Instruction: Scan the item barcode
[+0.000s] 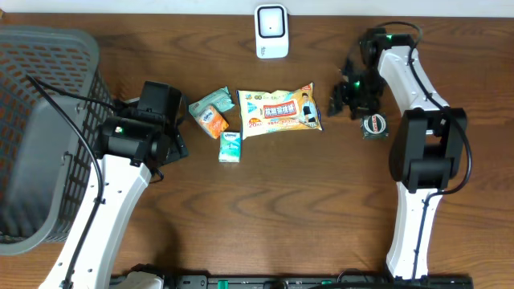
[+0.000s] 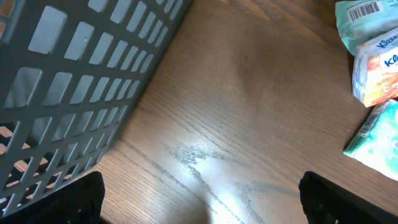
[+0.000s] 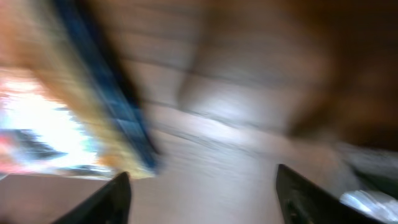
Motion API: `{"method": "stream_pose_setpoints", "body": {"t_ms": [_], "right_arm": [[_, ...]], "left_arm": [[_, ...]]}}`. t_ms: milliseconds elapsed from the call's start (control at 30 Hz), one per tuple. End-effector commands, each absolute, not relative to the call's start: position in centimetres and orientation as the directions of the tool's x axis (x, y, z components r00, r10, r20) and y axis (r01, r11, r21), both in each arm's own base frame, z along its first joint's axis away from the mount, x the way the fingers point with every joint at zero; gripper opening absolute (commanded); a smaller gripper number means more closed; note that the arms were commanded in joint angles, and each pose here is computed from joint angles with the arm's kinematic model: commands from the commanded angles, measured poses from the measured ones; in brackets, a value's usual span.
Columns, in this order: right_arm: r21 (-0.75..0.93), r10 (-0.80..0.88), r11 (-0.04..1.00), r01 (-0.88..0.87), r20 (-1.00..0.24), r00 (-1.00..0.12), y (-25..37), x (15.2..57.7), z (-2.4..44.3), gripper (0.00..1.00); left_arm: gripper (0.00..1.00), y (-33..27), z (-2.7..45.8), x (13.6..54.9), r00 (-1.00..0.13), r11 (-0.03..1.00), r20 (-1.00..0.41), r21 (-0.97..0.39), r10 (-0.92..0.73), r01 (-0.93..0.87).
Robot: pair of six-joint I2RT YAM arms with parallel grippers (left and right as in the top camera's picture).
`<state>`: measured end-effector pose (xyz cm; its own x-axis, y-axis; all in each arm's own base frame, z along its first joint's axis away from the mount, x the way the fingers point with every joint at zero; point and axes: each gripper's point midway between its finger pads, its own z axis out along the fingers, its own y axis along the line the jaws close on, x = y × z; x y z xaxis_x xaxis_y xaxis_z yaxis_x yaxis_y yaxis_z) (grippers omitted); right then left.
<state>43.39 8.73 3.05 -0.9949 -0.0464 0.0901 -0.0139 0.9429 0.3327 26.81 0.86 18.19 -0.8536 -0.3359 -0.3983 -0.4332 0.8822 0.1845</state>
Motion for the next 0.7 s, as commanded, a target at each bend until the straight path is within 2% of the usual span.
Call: {"method": "stream_pose_setpoints", "body": {"t_ms": [0, 200, 367, 500, 567, 633, 667], "right_arm": [[0.553, -0.112, 0.829, -0.08, 0.024, -0.993, 13.6, 44.0, 4.6, 0.76], [0.551, -0.123, 0.825, -0.126, -0.043, -0.991, 15.5, 45.4, 4.3, 0.84], [0.547, -0.163, 0.824, -0.148, -0.022, -0.986, 17.2, 44.8, 2.9, 0.85], [0.477, -0.195, 0.864, -0.161, 0.023, -0.981, 17.4, 44.0, 0.1, 0.84], [0.477, -0.201, 0.865, -0.158, 0.04, -0.979, 17.6, 43.7, -0.7, 0.75], [0.482, -0.207, 0.862, -0.158, 0.05, -0.977, 18.0, 43.4, -0.8, 0.56], [0.482, -0.21, 0.862, -0.16, 0.051, -0.976, 18.1, 43.3, -0.8, 0.43]], "left_arm": [[0.98, 1.2, 18.5, 26.8, -0.844, 0.875, -0.412, 0.187, -0.343, -0.447], [0.98, 1.2, 18.5, 26.8, -0.844, 0.875, -0.412, 0.187, -0.343, -0.447], [0.98, 1.2, 18.5, 26.8, -0.844, 0.875, -0.412, 0.187, -0.343, -0.447], [0.98, 1.2, 18.5, 26.8, -0.844, 0.875, -0.412, 0.187, -0.343, -0.447], [0.98, 1.2, 18.5, 26.8, -0.844, 0.875, -0.412, 0.187, -0.343, -0.447], [0.98, 1.2, 18.5, 26.8, -0.844, 0.875, -0.412, 0.187, -0.343, -0.447], [0.98, 1.2, 18.5, 26.8, -0.844, 0.875, -0.411, 0.187, -0.343, -0.447]]}}
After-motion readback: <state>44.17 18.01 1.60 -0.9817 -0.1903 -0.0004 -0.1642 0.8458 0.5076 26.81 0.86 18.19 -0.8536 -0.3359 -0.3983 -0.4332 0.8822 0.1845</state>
